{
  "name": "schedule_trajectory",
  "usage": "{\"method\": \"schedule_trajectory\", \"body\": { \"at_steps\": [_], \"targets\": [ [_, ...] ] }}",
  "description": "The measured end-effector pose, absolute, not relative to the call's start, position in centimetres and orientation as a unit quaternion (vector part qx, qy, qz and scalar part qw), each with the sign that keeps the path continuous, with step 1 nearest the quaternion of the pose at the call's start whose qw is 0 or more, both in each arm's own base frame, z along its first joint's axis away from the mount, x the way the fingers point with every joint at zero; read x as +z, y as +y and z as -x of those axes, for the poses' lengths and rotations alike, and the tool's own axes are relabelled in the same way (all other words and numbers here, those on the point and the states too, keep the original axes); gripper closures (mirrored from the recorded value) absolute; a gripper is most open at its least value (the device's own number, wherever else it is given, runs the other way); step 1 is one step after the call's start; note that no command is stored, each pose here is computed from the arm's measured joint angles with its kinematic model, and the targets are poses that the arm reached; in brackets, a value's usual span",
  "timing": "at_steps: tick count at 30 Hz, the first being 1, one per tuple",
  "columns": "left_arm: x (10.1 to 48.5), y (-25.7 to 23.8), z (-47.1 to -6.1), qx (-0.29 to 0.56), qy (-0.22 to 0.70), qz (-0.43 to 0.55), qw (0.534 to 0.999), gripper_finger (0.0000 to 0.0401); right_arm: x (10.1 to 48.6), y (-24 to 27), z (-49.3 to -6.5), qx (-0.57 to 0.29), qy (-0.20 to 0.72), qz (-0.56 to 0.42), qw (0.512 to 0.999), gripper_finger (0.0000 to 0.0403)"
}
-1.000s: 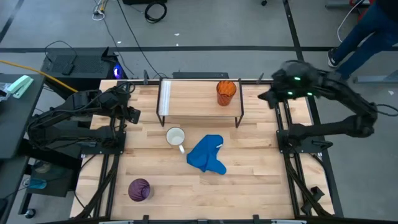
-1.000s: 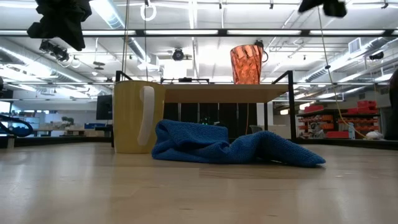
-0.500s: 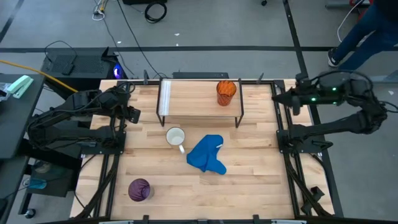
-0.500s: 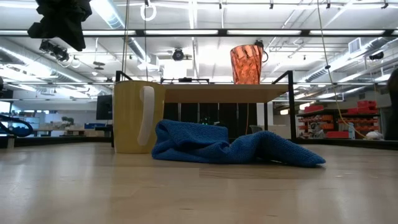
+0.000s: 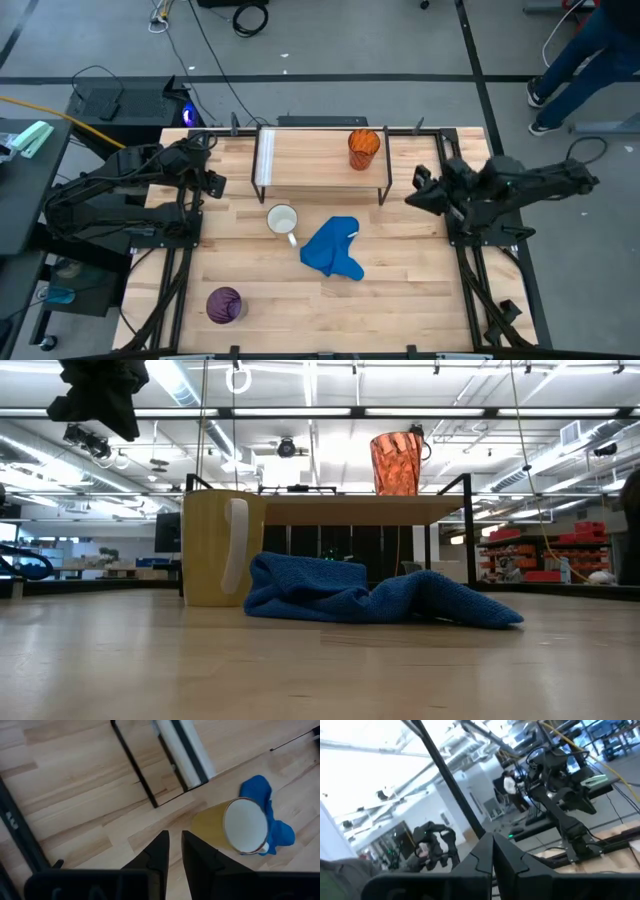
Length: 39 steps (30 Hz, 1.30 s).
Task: Stack small to large cups/mugs on shelf
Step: Put the yellow mug on the shelf
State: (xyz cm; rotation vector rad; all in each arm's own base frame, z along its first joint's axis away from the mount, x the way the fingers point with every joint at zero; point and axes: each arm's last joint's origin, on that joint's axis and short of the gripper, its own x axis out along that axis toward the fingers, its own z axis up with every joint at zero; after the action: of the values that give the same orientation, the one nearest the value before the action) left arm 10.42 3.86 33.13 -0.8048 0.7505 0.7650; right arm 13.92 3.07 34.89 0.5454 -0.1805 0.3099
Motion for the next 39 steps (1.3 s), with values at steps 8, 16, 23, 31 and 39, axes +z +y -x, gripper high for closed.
{"method": "schedule_trajectory", "body": {
  "at_steps": [8,16,23,31,39],
  "targets": [
    [33.9,4.2,-11.3,0.332,0.299,0.361,0.818,0.0348,31.1,4.2,-12.0,0.156,-0.151,-0.282,0.935,0.0387],
    [34.5,3.9,-12.1,0.304,0.266,0.357,0.842,0.0343,27.3,4.4,-11.5,0.146,-0.143,-0.318,0.926,0.0386],
    [35.6,2.3,-13.8,0.173,0.243,0.373,0.879,0.0344,26.5,4.3,-11.5,0.138,-0.133,-0.318,0.929,0.0386],
    [34.6,0.4,-17.1,0.111,0.289,0.373,0.875,0.0338,25.9,4.4,-11.7,0.132,-0.102,-0.321,0.932,0.0386],
    [31.1,0.6,-21.7,0.146,0.377,0.36,0.841,0.0333,25.8,4.4,-11.8,0.129,-0.097,-0.31,0.937,0.0386]
  ]
}}
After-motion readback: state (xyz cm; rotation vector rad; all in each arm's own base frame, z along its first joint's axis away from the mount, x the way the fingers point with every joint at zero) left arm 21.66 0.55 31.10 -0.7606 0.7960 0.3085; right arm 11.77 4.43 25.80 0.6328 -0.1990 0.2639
